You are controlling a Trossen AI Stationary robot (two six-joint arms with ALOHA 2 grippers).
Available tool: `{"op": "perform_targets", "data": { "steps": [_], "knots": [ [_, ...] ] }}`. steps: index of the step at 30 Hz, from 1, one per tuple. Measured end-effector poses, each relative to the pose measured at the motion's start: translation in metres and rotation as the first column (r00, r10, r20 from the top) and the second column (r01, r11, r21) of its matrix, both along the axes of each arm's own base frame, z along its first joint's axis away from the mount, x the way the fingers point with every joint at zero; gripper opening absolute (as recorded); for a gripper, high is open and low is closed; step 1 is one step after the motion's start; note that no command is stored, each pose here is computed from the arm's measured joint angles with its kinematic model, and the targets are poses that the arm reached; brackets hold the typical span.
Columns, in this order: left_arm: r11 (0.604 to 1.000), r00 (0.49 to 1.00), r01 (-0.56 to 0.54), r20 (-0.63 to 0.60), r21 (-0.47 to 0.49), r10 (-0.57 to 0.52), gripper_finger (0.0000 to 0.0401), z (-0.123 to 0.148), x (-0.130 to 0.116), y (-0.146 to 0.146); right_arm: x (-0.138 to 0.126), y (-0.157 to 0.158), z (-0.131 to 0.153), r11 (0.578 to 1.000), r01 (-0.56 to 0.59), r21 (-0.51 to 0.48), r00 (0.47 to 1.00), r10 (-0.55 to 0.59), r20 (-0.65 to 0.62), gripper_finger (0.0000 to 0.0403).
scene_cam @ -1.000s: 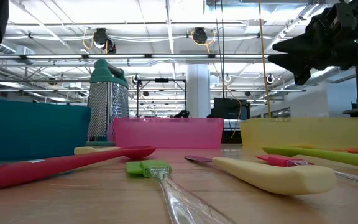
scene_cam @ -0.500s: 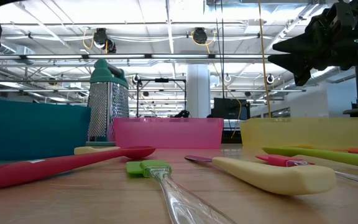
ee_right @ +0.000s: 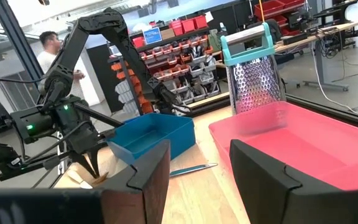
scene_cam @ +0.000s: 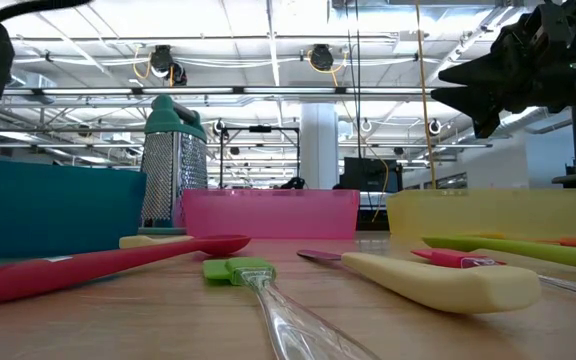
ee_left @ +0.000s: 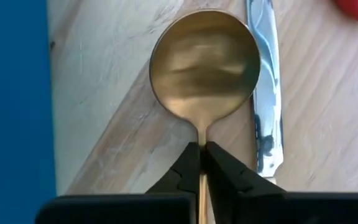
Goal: Pick & Place Kitchen Items
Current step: Put the gold spoon into the blue bin
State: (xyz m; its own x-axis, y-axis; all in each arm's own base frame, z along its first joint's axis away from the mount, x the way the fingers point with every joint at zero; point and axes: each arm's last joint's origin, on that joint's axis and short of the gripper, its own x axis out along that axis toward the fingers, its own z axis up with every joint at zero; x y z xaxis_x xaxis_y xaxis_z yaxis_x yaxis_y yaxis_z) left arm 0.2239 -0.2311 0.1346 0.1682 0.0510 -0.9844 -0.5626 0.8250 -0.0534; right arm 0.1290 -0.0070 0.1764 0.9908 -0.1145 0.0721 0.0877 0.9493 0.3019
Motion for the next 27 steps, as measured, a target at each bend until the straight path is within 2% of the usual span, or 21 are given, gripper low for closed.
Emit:
{"op": "perform_targets", "data": {
  "steps": [5,8,11,17,21,24,27],
  "knots": [
    [1.0,0.999,-0.023,0.027,-0.013,0.023,0.001,0.012,0.012,0.008,0.0,0.0,0.0,1.0,0.003,0.0,1.0,-0.003,0.0,0.016],
    [0.998,0.995,-0.046,0.091,-0.04,0.05,0.0009,0.034,0.025,0.016,0.0,0.0,0.0,1.0,0.003,0.0,1.0,-0.003,0.0,0.016],
    [0.999,0.994,-0.007,0.111,-0.035,0.011,0.0011,0.049,0.033,0.025,0.0,0.0,0.0,1.0,0.003,0.0,1.0,-0.003,0.001,0.016],
    [0.988,0.99,0.074,0.11,0.133,-0.089,0.001,0.085,0.044,0.049,0.0,0.0,0.0,1.0,0.004,0.0,1.0,-0.004,0.0,0.016],
    [0.953,0.992,0.12,-0.004,0.278,-0.124,0.0008,0.103,0.042,0.07,0.0,0.0,0.0,1.0,0.004,-0.002,1.0,-0.004,0.002,0.016],
    [0.93,0.994,0.097,-0.072,0.355,-0.077,0.0007,0.109,0.039,0.086,0.0,0.0,0.0,1.0,0.004,-0.003,1.0,-0.004,0.002,0.016],
    [0.913,0.984,0.045,-0.175,0.406,0.03,0.0014,0.107,0.034,0.104,0.0,0.0,0.0,1.0,0.004,-0.003,1.0,-0.004,0.001,0.016]
  ]
}}
